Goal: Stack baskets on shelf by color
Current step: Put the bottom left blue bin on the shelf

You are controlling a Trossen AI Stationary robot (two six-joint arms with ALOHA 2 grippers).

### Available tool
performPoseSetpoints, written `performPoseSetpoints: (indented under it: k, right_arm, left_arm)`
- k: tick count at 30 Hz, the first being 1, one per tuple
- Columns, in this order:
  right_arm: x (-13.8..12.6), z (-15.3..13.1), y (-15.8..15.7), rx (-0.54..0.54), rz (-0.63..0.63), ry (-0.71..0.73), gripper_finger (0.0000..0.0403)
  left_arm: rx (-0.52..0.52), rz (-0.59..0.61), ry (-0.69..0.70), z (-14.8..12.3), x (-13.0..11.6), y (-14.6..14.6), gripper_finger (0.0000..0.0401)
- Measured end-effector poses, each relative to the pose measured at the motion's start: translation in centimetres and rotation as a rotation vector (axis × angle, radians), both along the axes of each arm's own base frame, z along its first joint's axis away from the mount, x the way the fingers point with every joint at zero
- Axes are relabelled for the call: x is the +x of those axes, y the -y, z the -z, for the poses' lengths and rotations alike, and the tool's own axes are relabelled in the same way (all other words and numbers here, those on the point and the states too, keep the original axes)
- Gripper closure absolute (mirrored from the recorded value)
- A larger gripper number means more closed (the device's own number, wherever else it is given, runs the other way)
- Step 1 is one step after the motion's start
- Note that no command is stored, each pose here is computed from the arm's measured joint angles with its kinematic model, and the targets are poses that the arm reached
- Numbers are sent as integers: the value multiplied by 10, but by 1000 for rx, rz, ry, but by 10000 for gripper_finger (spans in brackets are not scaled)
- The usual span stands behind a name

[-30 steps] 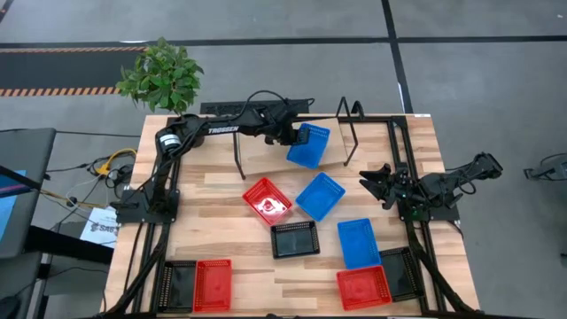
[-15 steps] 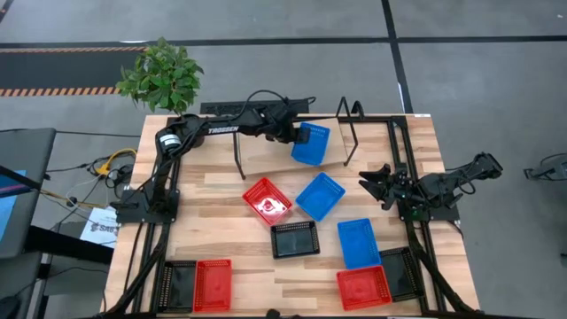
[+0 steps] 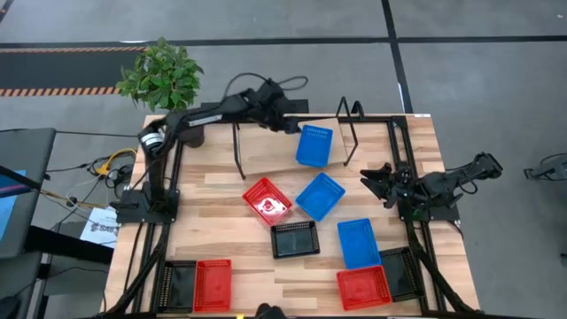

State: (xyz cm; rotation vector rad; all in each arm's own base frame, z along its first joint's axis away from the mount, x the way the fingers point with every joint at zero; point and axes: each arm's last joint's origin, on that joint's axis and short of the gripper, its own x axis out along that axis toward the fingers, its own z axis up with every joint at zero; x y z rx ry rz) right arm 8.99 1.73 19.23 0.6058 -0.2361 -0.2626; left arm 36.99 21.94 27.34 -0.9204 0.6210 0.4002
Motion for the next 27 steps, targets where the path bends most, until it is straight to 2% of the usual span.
performPoseSetpoints:
  k: [3, 8, 12, 16, 19, 21, 24, 27]
  right_arm:
    - [0, -14, 0, -49, 15, -24, 159]
    - [9, -55, 1, -175, 73, -101, 159]
    - [30, -90, 0, -273, 136, -272, 159]
    - [65, -114, 1, -334, 186, -479, 165]
    - [101, -115, 3, -369, 179, -668, 180]
    - [124, -110, 5, -375, 126, -782, 194]
    - [155, -93, 11, -354, 23, -921, 225]
    - [180, -70, 18, -323, -78, -1026, 272]
  left_arm:
    - [88, 52, 50, -33, -14, 11, 173]
    - [244, 182, 152, -92, -40, 50, 173]
    - [410, 227, 218, -135, -67, 86, 173]
    - [540, 229, 261, -167, -94, 122, 173]
    - [606, 220, 286, -183, -112, 145, 173]
    - [629, 214, 293, -190, -122, 158, 173]
    - [643, 230, 304, -196, -135, 174, 173]
    - [652, 240, 303, -200, -144, 186, 173]
